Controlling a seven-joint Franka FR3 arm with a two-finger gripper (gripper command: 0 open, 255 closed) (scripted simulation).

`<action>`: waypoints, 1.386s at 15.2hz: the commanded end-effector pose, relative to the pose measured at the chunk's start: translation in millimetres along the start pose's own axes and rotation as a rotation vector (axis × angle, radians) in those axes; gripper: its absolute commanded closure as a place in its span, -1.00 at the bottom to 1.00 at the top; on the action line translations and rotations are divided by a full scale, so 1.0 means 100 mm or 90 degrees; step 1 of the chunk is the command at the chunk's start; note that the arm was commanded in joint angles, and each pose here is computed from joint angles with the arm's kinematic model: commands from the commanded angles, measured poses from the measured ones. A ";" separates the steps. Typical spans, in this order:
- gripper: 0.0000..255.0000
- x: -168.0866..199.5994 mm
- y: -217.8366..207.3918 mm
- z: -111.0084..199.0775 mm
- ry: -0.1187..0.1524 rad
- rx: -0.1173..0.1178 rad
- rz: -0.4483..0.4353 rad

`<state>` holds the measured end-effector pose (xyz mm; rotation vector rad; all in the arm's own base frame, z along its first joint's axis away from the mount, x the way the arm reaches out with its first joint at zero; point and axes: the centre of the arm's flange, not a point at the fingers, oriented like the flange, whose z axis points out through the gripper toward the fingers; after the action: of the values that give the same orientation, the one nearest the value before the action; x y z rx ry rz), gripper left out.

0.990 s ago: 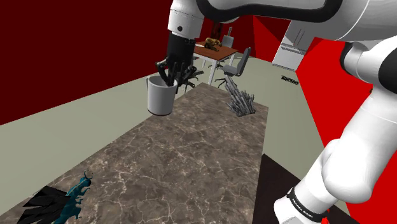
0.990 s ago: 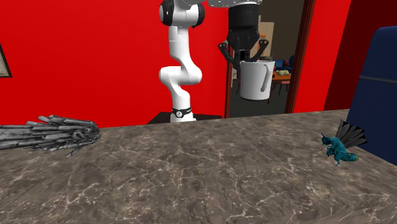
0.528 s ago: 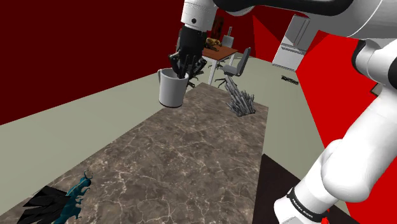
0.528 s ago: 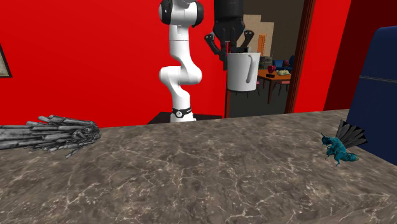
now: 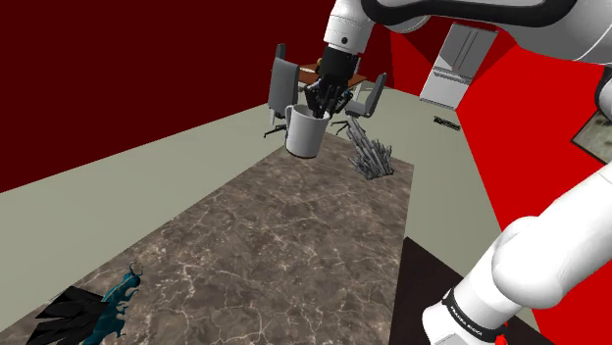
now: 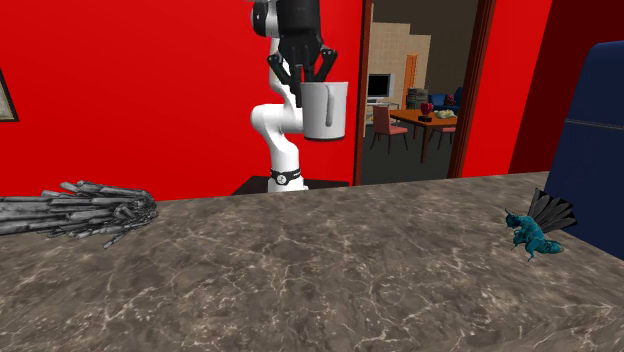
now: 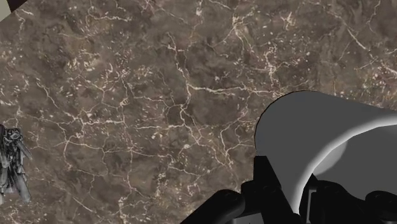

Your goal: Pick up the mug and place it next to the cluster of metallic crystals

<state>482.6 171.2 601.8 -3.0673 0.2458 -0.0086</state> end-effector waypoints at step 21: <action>1.00 0.13 2.90 -0.19 0.000 0.001 -0.001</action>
<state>452.1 -105.2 601.8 -3.0663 0.2456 -0.0083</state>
